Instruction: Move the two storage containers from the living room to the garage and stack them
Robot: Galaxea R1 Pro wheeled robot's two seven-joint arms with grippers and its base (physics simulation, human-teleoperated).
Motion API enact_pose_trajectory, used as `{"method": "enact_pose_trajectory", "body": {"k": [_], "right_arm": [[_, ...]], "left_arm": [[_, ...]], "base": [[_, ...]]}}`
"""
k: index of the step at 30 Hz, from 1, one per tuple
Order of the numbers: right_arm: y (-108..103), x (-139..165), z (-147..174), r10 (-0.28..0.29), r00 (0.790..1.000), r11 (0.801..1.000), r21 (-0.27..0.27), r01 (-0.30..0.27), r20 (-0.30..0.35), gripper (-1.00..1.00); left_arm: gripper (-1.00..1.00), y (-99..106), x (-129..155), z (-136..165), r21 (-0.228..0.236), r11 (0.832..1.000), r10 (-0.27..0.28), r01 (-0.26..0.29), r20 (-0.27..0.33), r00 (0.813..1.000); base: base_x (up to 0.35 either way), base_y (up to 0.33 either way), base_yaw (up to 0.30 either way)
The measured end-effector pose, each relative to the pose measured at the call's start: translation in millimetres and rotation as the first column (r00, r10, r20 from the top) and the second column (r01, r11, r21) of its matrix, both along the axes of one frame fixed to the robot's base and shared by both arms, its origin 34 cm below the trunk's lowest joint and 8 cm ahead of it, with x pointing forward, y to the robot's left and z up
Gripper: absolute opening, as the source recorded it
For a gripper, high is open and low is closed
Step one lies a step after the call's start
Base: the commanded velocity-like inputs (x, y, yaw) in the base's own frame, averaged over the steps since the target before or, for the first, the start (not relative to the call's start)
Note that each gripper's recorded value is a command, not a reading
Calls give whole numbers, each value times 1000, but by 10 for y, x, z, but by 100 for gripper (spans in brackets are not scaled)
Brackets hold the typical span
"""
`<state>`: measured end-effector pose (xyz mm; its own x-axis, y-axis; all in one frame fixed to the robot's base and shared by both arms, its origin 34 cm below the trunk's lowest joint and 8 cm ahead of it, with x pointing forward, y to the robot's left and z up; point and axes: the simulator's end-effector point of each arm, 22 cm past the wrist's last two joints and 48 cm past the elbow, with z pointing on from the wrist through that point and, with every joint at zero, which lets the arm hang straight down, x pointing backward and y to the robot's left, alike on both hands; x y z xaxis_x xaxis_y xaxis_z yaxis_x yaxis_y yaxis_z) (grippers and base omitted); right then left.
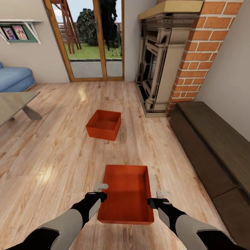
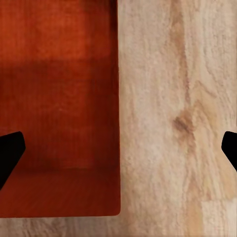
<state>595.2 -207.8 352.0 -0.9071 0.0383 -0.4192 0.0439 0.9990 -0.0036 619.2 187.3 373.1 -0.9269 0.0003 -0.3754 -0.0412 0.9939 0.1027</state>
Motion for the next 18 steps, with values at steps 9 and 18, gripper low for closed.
{"method": "enact_pose_trajectory", "body": {"k": [9,18], "right_arm": [[0,-11,-174,4,1000,1000,-2,-4,9,100],[-11,-40,-359,5,1000,1000,-4,-5,10,100]], "left_arm": [[100,32,-27,-184,4,1000,1,-1,1,1000],[100,47,-54,-369,6,1000,2,-2,3,1000]], "base": [[0,0,0],[0,0,0]]}}
